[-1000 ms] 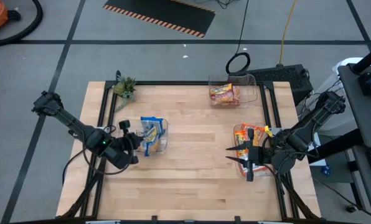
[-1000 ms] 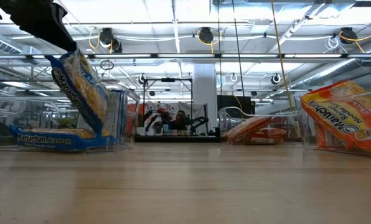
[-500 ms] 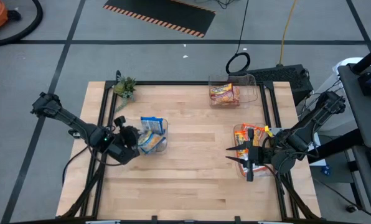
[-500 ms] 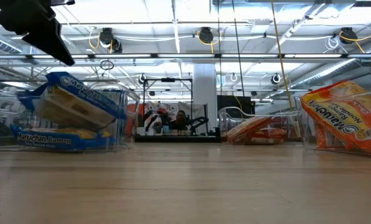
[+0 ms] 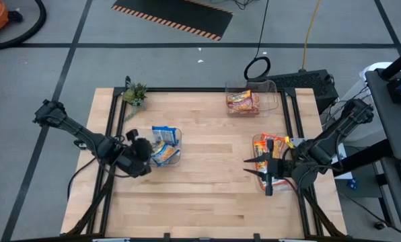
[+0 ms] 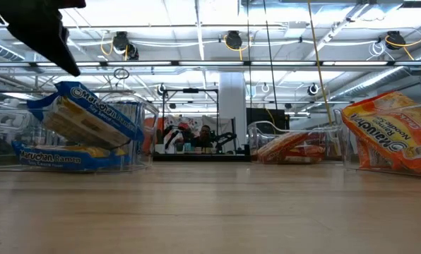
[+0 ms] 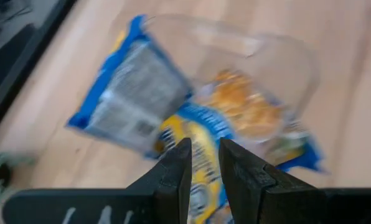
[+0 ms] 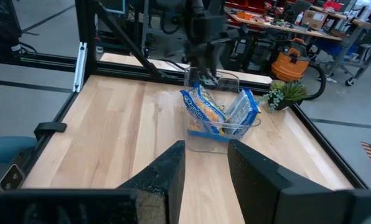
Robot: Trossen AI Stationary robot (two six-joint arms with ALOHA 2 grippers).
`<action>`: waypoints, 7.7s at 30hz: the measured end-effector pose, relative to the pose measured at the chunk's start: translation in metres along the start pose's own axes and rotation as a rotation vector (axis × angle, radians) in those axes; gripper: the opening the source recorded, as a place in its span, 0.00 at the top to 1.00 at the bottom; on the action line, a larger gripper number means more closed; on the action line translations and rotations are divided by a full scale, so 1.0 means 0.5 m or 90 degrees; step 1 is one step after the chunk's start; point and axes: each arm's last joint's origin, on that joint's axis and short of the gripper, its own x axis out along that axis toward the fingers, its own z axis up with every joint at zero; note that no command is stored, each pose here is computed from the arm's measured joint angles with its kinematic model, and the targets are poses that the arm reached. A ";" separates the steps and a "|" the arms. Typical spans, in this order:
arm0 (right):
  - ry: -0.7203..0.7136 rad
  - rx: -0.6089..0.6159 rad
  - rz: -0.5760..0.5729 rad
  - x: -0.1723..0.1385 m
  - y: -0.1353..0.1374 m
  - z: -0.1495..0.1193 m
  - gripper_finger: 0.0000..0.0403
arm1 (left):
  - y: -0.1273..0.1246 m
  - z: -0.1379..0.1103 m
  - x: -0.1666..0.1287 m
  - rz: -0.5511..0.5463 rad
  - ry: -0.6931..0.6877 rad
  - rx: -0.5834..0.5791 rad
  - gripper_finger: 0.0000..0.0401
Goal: Sort Maruchan noodles
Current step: Put the blue noodle pack into the bottom left transparent bin, then adjust the bottom left transparent bin, then return to Home Position
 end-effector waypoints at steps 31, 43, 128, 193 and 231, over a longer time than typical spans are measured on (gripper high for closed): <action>0.015 -0.034 -0.073 0.033 -0.042 0.002 0.72 | 0.012 -0.040 0.080 -0.171 0.143 0.052 0.78; 0.020 -0.035 -0.073 0.033 -0.042 0.001 0.72 | 0.025 0.001 0.004 -0.159 0.023 0.004 0.78; 0.014 -0.054 -0.050 0.033 -0.040 -0.006 0.98 | 0.067 0.061 0.022 -0.192 -0.254 0.049 0.98; -0.245 -0.078 0.229 -0.034 -0.131 -0.238 1.00 | 0.113 -0.148 0.055 -0.336 -0.584 0.158 0.99; -0.237 -0.018 0.215 -0.028 -0.168 -0.331 1.00 | 0.114 -0.150 0.060 -0.355 -0.570 0.169 0.99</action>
